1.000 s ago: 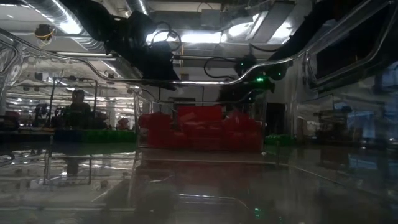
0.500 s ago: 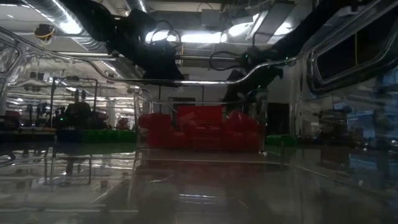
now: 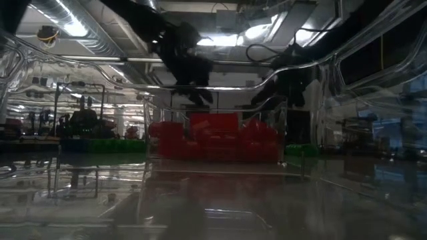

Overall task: Sort blocks
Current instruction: Put the red game piece into the top right transparent bin

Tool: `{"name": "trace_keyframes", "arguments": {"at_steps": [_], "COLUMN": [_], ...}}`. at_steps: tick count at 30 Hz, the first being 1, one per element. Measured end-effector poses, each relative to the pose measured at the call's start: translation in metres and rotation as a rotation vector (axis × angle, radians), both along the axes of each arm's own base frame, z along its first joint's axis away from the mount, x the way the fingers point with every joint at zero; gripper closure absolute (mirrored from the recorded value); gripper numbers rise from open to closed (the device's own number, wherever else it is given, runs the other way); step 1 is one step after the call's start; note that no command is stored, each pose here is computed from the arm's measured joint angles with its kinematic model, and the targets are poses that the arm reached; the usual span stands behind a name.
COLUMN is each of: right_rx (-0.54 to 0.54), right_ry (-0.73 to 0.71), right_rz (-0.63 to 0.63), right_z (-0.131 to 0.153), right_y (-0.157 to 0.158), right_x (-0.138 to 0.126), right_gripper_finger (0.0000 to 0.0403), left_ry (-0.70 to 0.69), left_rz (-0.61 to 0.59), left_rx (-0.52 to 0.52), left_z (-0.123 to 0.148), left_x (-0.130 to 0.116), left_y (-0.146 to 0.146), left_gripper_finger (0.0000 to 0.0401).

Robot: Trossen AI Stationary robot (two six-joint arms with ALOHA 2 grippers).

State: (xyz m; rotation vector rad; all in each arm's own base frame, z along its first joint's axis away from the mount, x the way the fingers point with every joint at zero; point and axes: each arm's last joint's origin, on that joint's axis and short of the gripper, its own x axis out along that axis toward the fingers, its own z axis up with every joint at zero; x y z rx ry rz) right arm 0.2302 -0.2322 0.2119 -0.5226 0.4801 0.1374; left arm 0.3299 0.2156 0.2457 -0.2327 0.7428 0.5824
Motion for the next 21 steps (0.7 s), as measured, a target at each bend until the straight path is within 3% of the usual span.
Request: {"name": "trace_keyframes", "arguments": {"at_steps": [6,11,21], "right_rx": [-0.009,-0.009,-0.012], "right_ry": [-0.014,-0.034,-0.035], "right_rz": [-0.006,0.016,0.017], "right_z": [-0.013,-0.018,-0.026], "right_y": [0.004,0.006,0.010], "right_x": [-0.004,-0.006,-0.009], "right_gripper_finger": [0.0109,0.0109,0.0109], "left_ry": [0.163,0.235,0.270], "left_rz": [0.008,0.042,0.164], "left_rx": [-0.111,-0.187,-0.140], "left_z": [-0.025,-0.048,-0.065], "left_x": [0.031,0.044,0.047], "left_y": [0.020,0.027,0.038], "left_gripper_finger": [0.0163,0.0206,0.0294]}}
